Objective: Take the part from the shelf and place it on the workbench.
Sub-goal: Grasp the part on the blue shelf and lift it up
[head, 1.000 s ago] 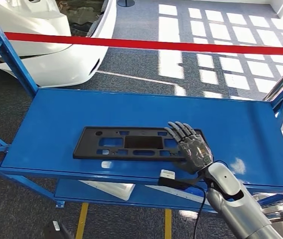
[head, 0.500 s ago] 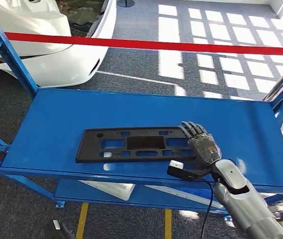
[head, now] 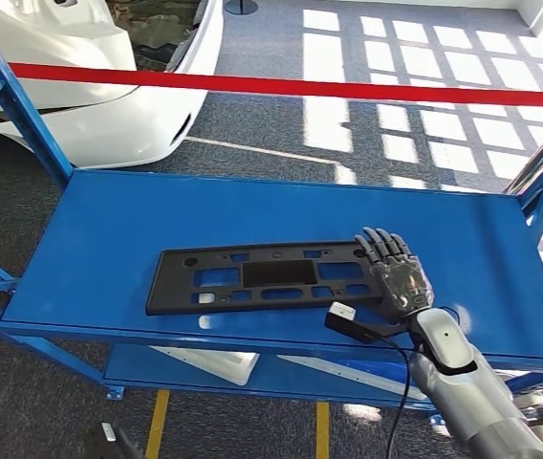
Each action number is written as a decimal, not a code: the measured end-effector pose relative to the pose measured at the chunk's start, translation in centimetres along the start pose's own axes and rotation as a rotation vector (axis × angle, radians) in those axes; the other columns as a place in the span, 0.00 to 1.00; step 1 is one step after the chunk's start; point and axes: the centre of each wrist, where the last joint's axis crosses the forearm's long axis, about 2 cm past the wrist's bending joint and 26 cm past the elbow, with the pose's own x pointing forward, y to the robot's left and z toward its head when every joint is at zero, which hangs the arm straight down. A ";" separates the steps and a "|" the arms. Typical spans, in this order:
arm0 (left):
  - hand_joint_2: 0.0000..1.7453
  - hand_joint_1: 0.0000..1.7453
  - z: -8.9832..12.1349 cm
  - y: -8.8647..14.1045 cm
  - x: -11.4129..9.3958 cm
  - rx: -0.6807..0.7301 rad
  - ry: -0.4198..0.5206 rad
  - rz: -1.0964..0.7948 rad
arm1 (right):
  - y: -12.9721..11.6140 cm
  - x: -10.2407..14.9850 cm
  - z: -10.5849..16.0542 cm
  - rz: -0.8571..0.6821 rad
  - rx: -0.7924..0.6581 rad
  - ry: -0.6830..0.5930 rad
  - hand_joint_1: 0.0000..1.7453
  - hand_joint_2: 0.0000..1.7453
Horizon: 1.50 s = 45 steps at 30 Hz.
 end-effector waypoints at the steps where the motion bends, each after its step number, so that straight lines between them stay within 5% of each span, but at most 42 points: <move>1: 0.00 0.00 0.0 0.0 0.0 0.000 0.000 0.000 | 0.0 0.0 0.0 -0.002 -0.002 0.002 0.00 1.00; 19: 0.00 0.00 -0.1 -0.4 0.1 -0.023 0.009 -0.014 | 1.6 0.8 0.7 -0.085 -0.031 -0.051 0.00 1.00; 20: 0.00 0.00 -0.1 -0.4 0.1 -0.024 0.009 -0.015 | 1.7 0.8 0.8 -0.095 -0.023 -0.054 0.11 1.00; 23: 0.00 0.00 -0.1 -0.4 0.2 -0.027 0.009 -0.016 | 1.9 0.6 0.9 -0.116 -0.004 -0.056 0.86 1.00; 24: 0.00 0.00 -0.1 -0.4 0.2 -0.028 0.009 -0.017 | 2.1 0.6 1.0 -0.121 0.002 -0.055 1.00 1.00; 45: 0.00 0.00 -0.1 -0.5 0.2 -0.038 0.012 -0.029 | 2.4 -0.2 2.1 -0.130 -0.050 -0.014 1.00 1.00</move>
